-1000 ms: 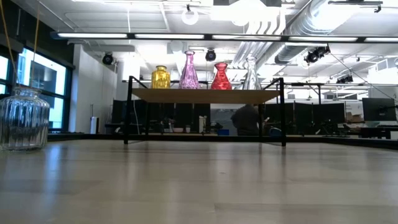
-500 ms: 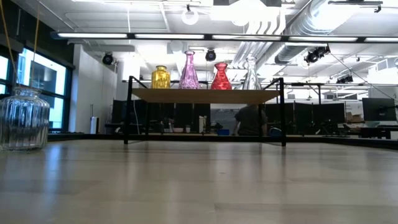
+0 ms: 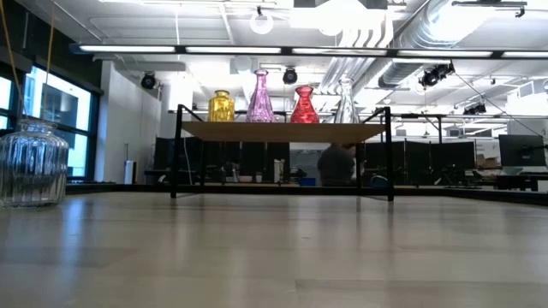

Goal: Sort vases onto shelf
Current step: Put the yellow vase on the shelf, then put the purple vase on the shelf

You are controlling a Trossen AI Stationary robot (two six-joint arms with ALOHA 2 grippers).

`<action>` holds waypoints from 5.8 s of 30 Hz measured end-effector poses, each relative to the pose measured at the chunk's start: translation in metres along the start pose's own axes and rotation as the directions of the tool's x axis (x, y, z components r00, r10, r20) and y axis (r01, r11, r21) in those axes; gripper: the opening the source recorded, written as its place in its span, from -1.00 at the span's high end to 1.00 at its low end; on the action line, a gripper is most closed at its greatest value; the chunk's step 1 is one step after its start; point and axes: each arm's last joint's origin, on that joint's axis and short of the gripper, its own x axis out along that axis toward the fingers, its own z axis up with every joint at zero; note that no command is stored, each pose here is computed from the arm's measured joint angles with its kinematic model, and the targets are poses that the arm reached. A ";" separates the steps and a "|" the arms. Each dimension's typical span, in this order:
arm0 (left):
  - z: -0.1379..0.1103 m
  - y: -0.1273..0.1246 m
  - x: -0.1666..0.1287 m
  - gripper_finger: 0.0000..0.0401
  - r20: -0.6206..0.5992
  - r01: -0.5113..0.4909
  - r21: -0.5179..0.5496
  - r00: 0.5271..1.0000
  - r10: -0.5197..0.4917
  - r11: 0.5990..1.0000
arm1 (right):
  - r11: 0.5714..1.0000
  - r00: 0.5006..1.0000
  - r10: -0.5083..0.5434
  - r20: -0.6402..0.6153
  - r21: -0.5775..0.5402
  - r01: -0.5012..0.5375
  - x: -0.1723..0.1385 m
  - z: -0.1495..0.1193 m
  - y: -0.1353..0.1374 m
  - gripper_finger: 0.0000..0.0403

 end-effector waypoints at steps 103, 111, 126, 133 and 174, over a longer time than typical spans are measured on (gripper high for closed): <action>-0.163 0.128 0.112 0.18 0.071 -0.474 -0.320 0.852 0.519 0.821 | 0.996 0.986 -0.079 -0.145 -0.053 0.072 0.025 -0.012 -0.052 0.45; -0.162 0.127 0.112 0.17 0.081 -0.456 -0.350 0.856 0.511 0.818 | 0.996 0.986 -0.079 -0.145 -0.053 0.072 0.025 -0.012 -0.052 0.45; -0.158 0.127 0.100 0.17 0.112 -0.447 -0.373 0.848 0.518 0.813 | 0.996 0.986 -0.078 -0.145 -0.053 0.071 0.025 -0.012 -0.052 0.45; -0.159 0.133 0.100 0.17 0.116 -0.382 -0.461 0.869 0.481 0.801 | 0.998 0.988 -0.057 -0.146 -0.050 0.050 0.025 -0.013 -0.052 0.45; -0.131 0.124 0.022 0.13 0.449 -0.060 -0.527 0.828 0.337 0.848 | 0.987 0.950 0.143 -0.277 0.111 -0.116 0.021 -0.025 -0.046 0.45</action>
